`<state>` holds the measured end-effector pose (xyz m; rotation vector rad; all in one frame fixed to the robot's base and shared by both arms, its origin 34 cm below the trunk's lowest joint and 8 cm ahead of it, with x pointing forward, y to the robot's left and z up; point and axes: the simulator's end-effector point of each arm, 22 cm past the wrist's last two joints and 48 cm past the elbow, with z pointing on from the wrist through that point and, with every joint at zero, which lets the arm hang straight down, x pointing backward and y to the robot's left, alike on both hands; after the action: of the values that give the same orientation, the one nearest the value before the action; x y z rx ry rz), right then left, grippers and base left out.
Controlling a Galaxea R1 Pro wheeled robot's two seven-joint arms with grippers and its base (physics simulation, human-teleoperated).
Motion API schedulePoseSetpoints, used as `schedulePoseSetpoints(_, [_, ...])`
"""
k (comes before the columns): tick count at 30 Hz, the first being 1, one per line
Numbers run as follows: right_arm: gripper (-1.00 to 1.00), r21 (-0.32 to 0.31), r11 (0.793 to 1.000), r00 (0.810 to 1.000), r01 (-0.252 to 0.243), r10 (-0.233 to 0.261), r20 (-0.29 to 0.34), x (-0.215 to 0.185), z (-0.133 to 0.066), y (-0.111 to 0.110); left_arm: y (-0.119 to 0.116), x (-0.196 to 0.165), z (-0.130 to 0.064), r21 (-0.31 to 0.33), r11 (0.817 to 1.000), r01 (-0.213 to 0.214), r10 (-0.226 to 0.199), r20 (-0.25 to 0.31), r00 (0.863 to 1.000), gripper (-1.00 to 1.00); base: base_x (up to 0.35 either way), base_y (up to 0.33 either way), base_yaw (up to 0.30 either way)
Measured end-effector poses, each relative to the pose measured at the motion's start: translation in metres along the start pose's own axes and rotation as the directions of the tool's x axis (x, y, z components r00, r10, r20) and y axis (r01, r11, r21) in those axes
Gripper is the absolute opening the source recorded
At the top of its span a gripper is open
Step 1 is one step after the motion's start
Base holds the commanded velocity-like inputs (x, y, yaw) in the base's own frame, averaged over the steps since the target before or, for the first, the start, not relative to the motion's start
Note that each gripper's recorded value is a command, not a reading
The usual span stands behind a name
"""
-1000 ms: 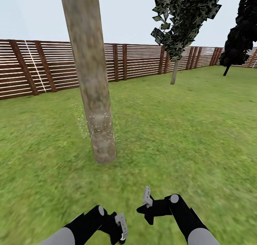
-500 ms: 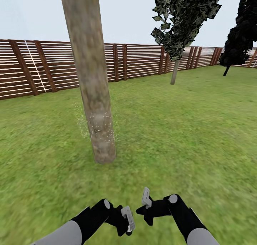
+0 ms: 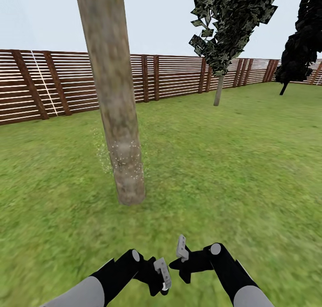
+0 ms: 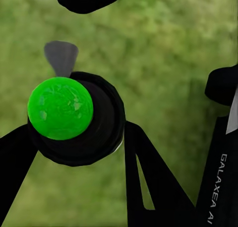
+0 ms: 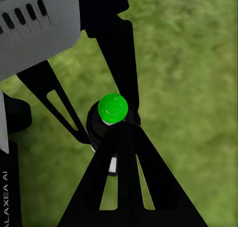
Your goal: In the garden, pick up the pesticide atomizer on the floor and spray pesticide onto both trees until each tree trunk is fully covered.
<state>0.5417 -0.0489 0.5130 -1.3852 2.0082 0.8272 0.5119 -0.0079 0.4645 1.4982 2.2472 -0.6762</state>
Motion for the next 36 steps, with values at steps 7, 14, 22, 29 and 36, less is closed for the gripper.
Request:
schedulePoseSetpoints(7, [-1.00,0.000,1.000,1.000,0.000,0.000,0.001,0.000,0.000,0.000,-0.001,-0.001,0.000,0.003,1.000,0.000,0.000,0.002,1.000,-1.00,0.000,0.000,0.000])
schedulePoseSetpoints(14, [-1.00,-0.001,1.000,1.000,-0.001,0.001,0.000,0.000,0.000,0.000,-0.006,-0.002,0.000,0.027,1.000,0.000,0.000,0.007,1.000,-1.00,0.000,0.000,0.000])
schedulePoseSetpoints(22, [-1.00,0.000,1.000,1.000,-0.001,0.001,0.000,0.000,0.000,0.000,-0.005,-0.016,-0.003,0.020,1.000,-0.018,0.017,0.037,0.999,-1.00,0.000,0.000,0.000])
schedulePoseSetpoints(29, [-1.00,0.000,1.000,1.000,-0.001,0.001,0.000,0.000,0.000,0.000,-0.002,-0.011,-0.004,0.017,1.000,-0.012,0.012,0.029,1.000,-1.00,0.000,0.000,0.000])
schedulePoseSetpoints(36, [-1.00,0.000,1.000,1.000,0.000,0.000,-0.001,0.000,0.001,0.000,0.034,0.059,-0.026,-0.042,0.999,0.018,-0.021,-0.068,0.997,-1.00,0.000,0.000,0.000])
